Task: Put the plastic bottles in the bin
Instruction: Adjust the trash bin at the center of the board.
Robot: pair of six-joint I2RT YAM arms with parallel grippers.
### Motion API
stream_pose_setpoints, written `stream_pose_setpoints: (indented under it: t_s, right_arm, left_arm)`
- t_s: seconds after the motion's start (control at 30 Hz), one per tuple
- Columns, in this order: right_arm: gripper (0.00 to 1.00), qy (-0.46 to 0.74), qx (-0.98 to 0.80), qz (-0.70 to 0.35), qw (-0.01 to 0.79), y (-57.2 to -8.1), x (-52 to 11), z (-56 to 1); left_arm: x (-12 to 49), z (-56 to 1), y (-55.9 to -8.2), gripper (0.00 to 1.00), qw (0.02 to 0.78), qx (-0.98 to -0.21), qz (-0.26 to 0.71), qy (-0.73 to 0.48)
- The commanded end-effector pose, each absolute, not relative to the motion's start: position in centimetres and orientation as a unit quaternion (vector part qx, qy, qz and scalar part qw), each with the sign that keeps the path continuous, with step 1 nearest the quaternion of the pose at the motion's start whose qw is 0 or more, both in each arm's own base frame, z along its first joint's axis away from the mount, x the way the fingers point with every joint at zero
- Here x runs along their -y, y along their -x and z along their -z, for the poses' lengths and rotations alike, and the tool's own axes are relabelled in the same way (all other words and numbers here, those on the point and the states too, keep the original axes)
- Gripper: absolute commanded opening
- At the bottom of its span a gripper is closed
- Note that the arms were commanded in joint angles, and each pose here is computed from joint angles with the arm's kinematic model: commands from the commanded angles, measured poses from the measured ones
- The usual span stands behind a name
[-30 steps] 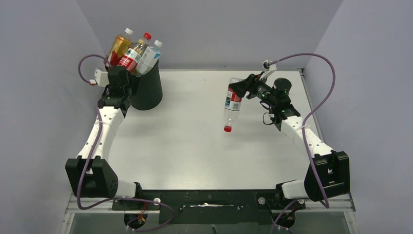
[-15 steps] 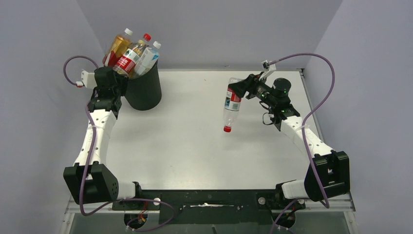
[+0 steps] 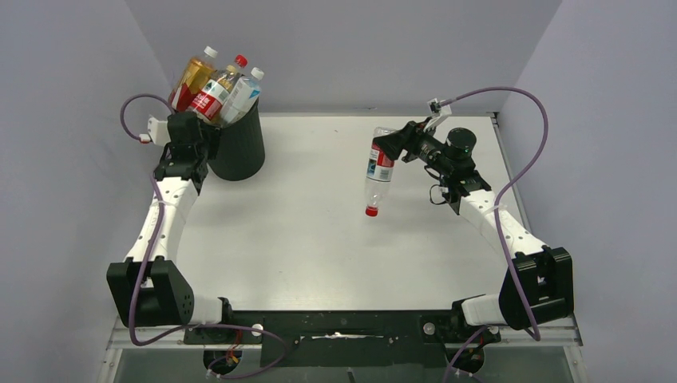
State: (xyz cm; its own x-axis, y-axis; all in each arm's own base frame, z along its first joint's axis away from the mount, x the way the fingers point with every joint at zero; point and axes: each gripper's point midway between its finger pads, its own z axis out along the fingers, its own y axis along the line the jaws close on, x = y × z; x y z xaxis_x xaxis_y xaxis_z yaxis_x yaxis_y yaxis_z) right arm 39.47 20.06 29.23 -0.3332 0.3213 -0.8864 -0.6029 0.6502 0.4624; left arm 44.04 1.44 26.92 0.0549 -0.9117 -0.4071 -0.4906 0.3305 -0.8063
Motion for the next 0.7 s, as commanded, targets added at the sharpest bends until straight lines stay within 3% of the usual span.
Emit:
stream_pose_setpoints:
  t_s: [0.0, 0.1, 0.2, 0.27, 0.67]
  right_arm:
    - [0.41, 0.117, -0.669, -0.414, 0.606, -38.9, -20.4, -32.6]
    - [0.41, 0.118, -0.669, -0.413, 0.606, -38.9, -20.4, -32.6]
    - [0.41, 0.119, -0.670, -0.413, 0.605, -39.0, -20.4, -32.5]
    - [0.41, 0.119, -0.670, -0.414, 0.604, -39.0, -20.4, -32.5]
    - [0.41, 0.121, -0.669, -0.417, 0.604, -39.2, -20.6, -32.7]
  left_arm:
    - [-1.1, -27.9, -45.0, 0.40, 0.507, -0.635, 0.227, 0.537]
    - [-1.2, -27.4, -45.0, 0.39, 0.504, -0.633, 0.223, 0.544]
    - [-1.2, -27.2, -45.0, 0.28, 0.503, -0.632, 0.221, 0.546]
    - [-1.4, -27.2, -44.9, 0.26, 0.503, -0.633, 0.218, 0.547]
    - [-4.0, -27.0, -44.3, 0.24, 0.507, -0.626, 0.200, 0.558]
